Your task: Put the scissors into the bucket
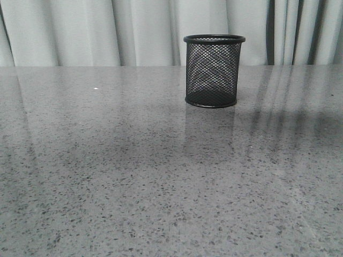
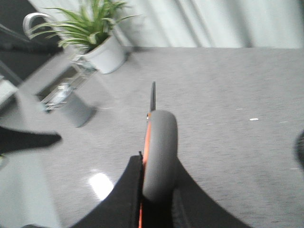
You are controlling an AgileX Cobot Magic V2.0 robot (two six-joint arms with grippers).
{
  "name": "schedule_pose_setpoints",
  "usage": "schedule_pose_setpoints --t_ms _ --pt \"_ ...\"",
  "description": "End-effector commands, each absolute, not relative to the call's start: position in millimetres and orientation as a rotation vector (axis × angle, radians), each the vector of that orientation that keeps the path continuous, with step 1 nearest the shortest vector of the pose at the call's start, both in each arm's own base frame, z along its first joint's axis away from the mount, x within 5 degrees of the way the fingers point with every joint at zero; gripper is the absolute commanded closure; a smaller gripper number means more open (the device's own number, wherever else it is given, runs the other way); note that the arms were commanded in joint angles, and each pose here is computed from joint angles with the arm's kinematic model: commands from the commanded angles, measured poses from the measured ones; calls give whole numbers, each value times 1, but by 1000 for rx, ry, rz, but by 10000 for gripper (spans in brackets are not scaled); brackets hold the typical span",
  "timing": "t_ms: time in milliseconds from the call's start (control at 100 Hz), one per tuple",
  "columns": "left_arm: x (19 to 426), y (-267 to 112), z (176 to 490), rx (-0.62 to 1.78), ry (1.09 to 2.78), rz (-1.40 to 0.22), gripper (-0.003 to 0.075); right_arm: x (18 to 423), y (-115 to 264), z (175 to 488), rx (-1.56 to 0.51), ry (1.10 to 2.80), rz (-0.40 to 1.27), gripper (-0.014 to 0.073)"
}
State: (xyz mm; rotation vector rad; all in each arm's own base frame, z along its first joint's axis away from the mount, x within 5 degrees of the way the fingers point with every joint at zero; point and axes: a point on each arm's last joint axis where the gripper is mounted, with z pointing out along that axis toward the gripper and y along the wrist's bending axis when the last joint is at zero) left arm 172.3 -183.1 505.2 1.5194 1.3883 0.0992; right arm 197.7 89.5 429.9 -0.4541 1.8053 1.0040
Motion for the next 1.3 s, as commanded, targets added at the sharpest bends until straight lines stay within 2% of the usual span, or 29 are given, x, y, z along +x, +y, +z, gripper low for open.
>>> schedule_pose_setpoints --t_ms 0,120,290,580,1180,1290 --pt "178 -155 529 1291 1416 158 235 197 82 456 -396 1763 888 639" --pt "193 -127 531 1155 1533 220 241 208 76 464 -387 1855 748 639" --pt "200 -88 537 991 1623 311 241 233 68 464 -364 2069 582 639" --pt "186 -55 548 863 1646 378 241 275 68 454 -413 2306 506 639" --pt "178 -52 552 853 1630 379 241 322 84 425 -418 2350 509 636" --pt "178 -52 552 853 1630 379 241 325 85 423 -414 2352 511 571"
